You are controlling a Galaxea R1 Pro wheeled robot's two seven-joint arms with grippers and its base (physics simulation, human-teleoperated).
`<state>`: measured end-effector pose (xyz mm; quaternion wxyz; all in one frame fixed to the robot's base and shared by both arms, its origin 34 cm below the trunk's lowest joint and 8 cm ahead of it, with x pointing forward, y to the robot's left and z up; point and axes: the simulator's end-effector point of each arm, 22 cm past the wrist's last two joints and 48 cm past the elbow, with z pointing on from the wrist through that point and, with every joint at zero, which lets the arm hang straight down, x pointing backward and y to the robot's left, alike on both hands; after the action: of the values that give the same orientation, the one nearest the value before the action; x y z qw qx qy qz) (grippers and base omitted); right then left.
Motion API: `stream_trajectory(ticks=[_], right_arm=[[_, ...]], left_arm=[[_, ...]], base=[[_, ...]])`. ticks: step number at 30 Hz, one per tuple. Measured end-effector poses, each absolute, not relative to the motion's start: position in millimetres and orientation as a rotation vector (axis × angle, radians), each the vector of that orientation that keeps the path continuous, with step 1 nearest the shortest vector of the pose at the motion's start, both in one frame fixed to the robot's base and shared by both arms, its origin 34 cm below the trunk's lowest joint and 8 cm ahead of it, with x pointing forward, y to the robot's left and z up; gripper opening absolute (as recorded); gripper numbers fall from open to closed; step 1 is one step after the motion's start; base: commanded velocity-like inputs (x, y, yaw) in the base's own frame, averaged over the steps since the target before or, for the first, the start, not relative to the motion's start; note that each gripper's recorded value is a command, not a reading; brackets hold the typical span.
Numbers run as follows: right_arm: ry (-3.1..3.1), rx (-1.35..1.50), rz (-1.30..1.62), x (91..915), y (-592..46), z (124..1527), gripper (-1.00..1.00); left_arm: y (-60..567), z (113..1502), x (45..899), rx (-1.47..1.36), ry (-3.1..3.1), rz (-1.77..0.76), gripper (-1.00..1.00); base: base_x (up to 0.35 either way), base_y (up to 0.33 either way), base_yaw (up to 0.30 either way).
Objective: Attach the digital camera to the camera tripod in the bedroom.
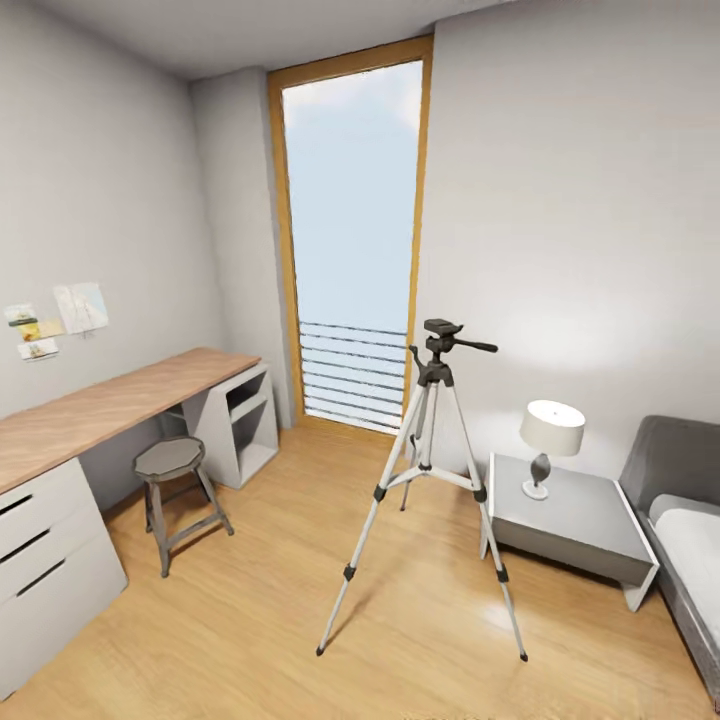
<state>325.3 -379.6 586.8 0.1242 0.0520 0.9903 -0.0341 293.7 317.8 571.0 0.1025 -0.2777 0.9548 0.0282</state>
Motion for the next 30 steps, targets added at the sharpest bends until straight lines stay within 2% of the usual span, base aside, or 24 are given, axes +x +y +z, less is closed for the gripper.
stream_trajectory(ticks=[6, 14, 30], right_arm=[[2.887, 0.151, -0.100, 325.3, -379.7, 586.9, 1.00], [2.886, 0.152, -0.099, 325.2, -379.3, 587.0, 1.00], [2.885, 0.135, -0.101, 325.9, -380.7, 587.4, 1.00]], left_arm=[[317.4, 571.0, 293.7, -0.820, 2.818, 0.082, -1.00], [317.0, 571.1, 293.3, -0.820, 2.819, 0.081, -1.00], [317.0, 571.0, 293.1, -0.821, 2.820, 0.081, -1.00]], base=[[0.036, -0.040, -0.283], [0.149, -0.201, -0.251], [0.197, -0.236, -0.035]])
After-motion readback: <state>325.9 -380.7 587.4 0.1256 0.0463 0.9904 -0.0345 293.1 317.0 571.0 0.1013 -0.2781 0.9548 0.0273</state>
